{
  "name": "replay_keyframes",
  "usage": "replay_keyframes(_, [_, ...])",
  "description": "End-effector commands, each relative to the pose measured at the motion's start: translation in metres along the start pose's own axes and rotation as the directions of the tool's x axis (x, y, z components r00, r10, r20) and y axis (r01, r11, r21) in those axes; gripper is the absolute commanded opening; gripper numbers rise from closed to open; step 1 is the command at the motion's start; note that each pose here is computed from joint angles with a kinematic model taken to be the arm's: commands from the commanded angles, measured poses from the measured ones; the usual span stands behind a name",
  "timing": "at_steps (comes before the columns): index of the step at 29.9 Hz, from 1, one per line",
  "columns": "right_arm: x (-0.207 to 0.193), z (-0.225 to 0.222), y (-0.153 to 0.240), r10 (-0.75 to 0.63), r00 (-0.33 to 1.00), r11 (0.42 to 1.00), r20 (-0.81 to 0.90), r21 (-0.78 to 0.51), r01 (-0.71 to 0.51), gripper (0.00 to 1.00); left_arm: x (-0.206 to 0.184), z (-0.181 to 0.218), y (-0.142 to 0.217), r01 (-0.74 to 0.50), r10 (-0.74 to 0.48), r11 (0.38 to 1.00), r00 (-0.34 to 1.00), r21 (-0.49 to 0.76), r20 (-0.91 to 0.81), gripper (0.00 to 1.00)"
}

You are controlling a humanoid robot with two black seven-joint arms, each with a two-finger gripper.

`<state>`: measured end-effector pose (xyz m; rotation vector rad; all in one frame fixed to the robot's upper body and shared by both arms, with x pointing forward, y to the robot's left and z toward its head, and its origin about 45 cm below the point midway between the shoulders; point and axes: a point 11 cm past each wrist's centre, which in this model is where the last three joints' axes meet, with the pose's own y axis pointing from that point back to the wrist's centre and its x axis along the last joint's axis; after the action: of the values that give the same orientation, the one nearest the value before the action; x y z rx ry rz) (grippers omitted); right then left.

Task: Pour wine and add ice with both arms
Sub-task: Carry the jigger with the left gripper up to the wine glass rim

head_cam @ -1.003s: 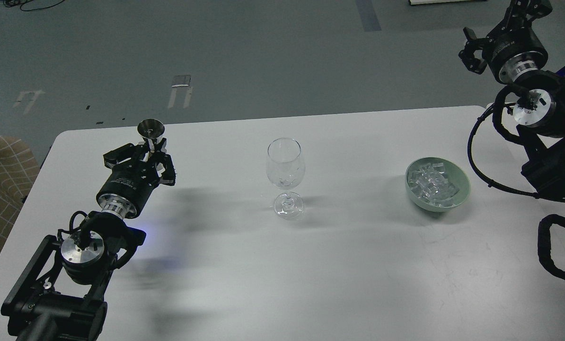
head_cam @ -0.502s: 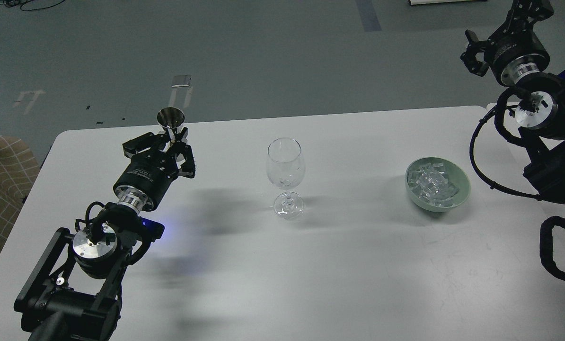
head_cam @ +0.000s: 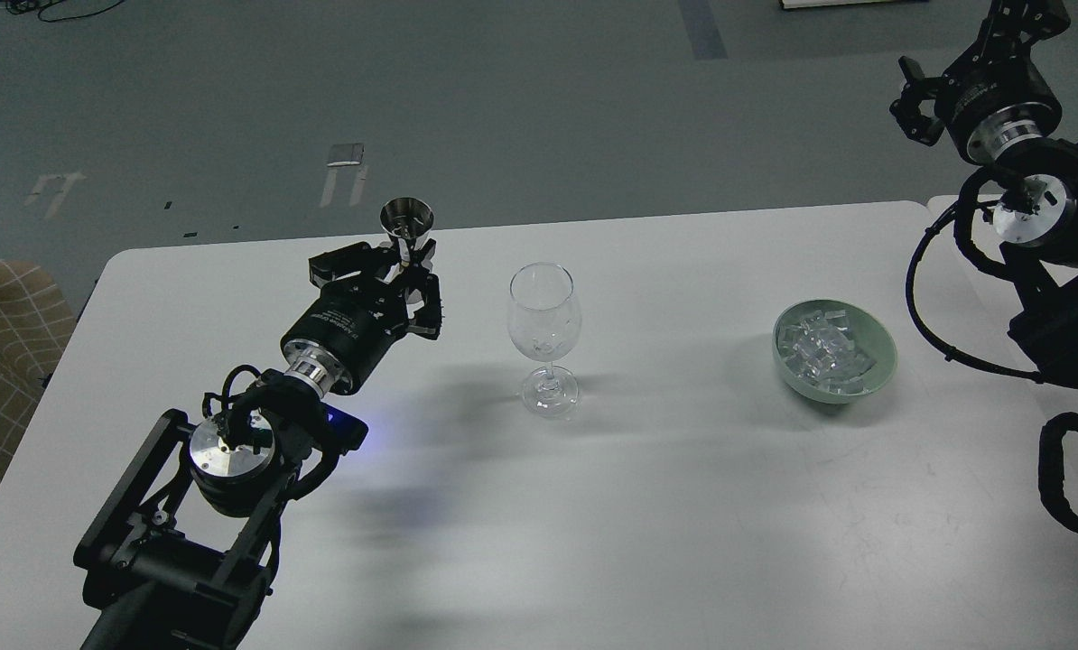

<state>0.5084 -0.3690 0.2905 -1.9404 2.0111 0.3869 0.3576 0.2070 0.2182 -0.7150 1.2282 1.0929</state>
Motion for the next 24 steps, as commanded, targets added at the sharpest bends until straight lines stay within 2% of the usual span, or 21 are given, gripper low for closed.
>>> replay_keyframes(1, [0.003, -0.001, 0.001, 0.005, 1.000, 1.000, -0.005, 0.000, -0.005, 1.00, -0.007, -0.002, -0.005, 0.007, -0.007, 1.000, 1.000, 0.005, -0.004, 0.00])
replay_keyframes(6, [0.004, -0.002, 0.001, 0.007, 1.000, 1.000, -0.003, 0.002, -0.007, 1.00, -0.011, -0.024, -0.009, 0.012, -0.011, 0.998, 1.000, 0.057, -0.010, 0.00])
replay_keyframes(24, [0.004, 0.000, 0.001, 0.005, 1.000, 1.000, -0.005, -0.002, -0.005, 1.00, -0.016, -0.036, -0.014, 0.008, -0.013, 0.997, 0.998, 0.082, 0.061, 0.00])
